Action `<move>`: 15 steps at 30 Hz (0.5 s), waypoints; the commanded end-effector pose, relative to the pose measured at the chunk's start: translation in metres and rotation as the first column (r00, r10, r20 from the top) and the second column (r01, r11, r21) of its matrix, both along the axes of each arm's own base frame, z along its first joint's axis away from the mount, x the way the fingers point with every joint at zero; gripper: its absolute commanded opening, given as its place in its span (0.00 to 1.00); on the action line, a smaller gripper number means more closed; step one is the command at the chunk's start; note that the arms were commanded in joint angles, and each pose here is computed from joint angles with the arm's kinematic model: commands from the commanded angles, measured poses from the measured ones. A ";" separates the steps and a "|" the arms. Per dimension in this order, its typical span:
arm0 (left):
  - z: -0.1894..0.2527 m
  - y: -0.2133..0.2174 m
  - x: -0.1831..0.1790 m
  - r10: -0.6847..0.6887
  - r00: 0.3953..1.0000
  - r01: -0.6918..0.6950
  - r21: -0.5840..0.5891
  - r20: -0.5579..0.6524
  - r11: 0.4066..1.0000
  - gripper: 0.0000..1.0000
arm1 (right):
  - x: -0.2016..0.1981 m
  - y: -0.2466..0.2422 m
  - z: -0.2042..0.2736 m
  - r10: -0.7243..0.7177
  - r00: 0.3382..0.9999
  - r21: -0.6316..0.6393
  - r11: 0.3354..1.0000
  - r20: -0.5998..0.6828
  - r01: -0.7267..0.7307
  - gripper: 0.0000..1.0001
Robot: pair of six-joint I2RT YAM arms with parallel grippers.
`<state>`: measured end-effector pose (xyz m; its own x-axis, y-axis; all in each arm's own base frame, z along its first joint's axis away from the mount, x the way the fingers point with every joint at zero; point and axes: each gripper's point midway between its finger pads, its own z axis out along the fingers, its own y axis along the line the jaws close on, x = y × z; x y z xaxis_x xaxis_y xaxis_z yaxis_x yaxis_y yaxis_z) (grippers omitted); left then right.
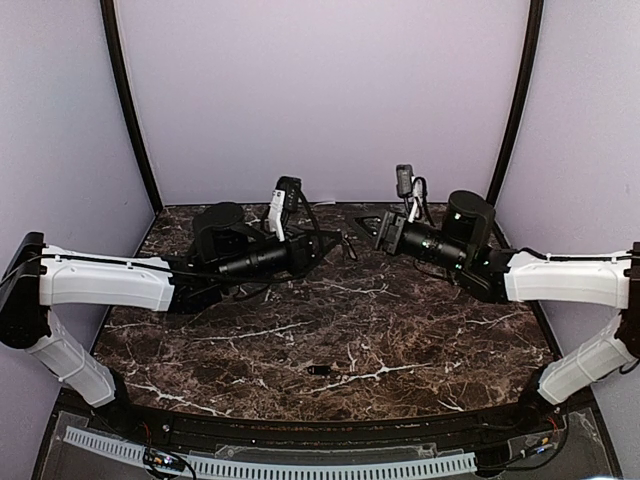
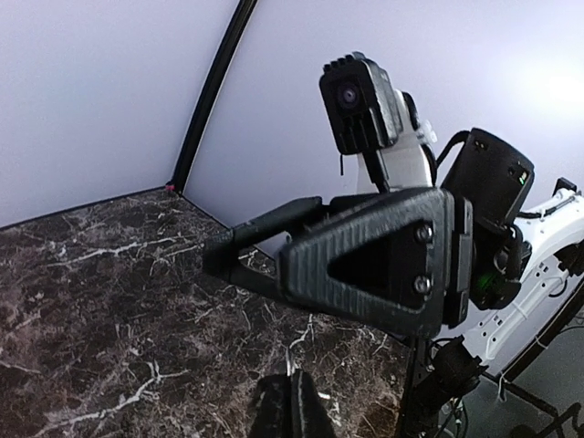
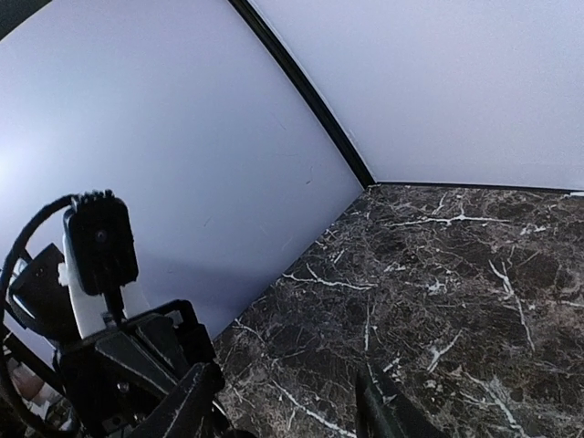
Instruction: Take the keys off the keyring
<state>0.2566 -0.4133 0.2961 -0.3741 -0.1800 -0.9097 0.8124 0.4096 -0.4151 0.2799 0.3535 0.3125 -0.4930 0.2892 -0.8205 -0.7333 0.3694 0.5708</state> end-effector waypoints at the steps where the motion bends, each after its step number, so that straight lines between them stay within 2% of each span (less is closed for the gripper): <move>1: 0.020 0.005 0.000 0.005 0.989 -0.019 -0.094 -0.147 0.995 0.00 | -0.014 -0.016 0.006 -0.018 0.991 0.034 0.999 0.132 0.014 0.54; 7: 0.018 0.006 0.003 -0.051 0.955 0.000 -0.172 -0.292 0.985 0.00 | -0.039 -0.035 -0.005 -0.025 0.959 0.027 0.999 0.283 0.018 0.54; 10: 0.012 0.007 0.006 -0.049 0.942 -0.011 -0.174 -0.332 0.985 0.00 | -0.054 -0.037 -0.009 0.011 0.945 0.020 1.000 0.327 -0.018 0.45; 15: 0.003 0.009 0.011 -0.025 0.930 -0.033 -0.153 -0.368 0.988 0.00 | -0.080 -0.018 -0.016 0.116 0.918 -0.045 0.993 0.380 -0.107 0.37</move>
